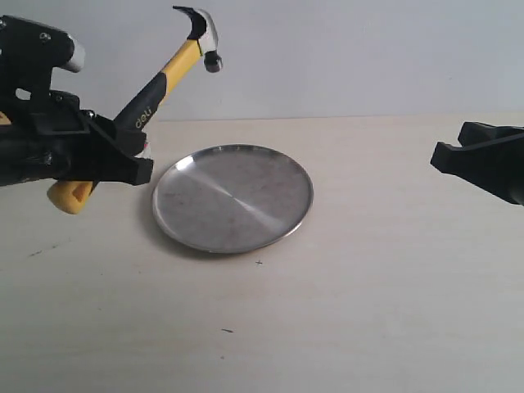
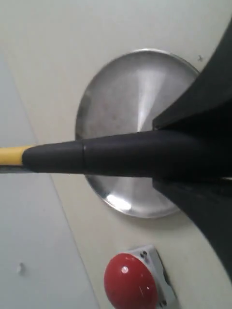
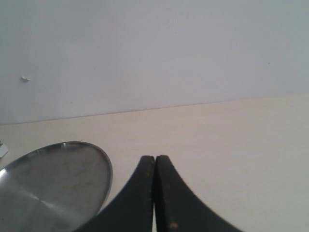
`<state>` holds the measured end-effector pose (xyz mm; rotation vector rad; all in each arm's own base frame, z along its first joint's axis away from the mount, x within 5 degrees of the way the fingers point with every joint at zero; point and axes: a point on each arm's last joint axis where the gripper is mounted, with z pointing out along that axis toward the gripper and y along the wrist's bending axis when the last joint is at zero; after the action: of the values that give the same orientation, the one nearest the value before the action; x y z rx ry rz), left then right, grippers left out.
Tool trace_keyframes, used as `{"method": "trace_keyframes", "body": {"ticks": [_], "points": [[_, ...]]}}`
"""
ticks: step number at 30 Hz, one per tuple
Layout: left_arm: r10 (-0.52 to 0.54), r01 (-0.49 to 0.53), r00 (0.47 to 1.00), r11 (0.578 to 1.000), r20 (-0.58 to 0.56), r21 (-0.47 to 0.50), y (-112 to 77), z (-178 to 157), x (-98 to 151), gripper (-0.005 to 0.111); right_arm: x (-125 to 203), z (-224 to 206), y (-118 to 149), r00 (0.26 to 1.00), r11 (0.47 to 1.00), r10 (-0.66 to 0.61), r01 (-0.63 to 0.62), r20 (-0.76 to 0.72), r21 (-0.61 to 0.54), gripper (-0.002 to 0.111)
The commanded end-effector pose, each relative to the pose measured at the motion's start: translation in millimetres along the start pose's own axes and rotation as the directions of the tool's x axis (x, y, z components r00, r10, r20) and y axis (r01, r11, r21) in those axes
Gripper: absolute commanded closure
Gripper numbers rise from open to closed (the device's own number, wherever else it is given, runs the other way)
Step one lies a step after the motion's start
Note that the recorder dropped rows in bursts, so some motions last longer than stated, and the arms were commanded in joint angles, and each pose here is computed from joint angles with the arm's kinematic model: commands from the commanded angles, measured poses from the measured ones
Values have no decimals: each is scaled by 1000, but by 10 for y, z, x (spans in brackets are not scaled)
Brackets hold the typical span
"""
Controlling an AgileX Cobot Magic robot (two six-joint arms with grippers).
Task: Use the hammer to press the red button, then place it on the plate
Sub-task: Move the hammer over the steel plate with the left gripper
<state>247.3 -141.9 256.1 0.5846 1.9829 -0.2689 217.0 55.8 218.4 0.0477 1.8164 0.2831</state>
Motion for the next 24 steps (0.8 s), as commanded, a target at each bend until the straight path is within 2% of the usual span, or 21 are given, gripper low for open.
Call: {"method": "trace_keyframes", "body": {"ticks": [1, 5, 8, 18, 24], "points": [[-125, 102, 973, 987, 192, 125, -193, 52, -2, 107, -2, -8, 1, 1000, 1000, -6, 6, 7, -4, 108], [-289, 257, 948, 943, 137, 209, -191, 230, 164, 107, -2, -8, 2, 1000, 1000, -8, 8, 7, -5, 108], [-364, 338, 927, 917, 96, 209, -143, 345, 184, 107, -2, -8, 2, 1000, 1000, -8, 8, 7, -5, 108], [-489, 476, 872, 855, 10, 207, -50, 738, 168, 107, -2, -8, 2, 1000, 1000, -8, 8, 7, -5, 108], [-581, 576, 811, 768, -76, 280, 47, 1023, 103, 107, -2, -8, 0, 1000, 1000, -4, 4, 7, -2, 108]]}}
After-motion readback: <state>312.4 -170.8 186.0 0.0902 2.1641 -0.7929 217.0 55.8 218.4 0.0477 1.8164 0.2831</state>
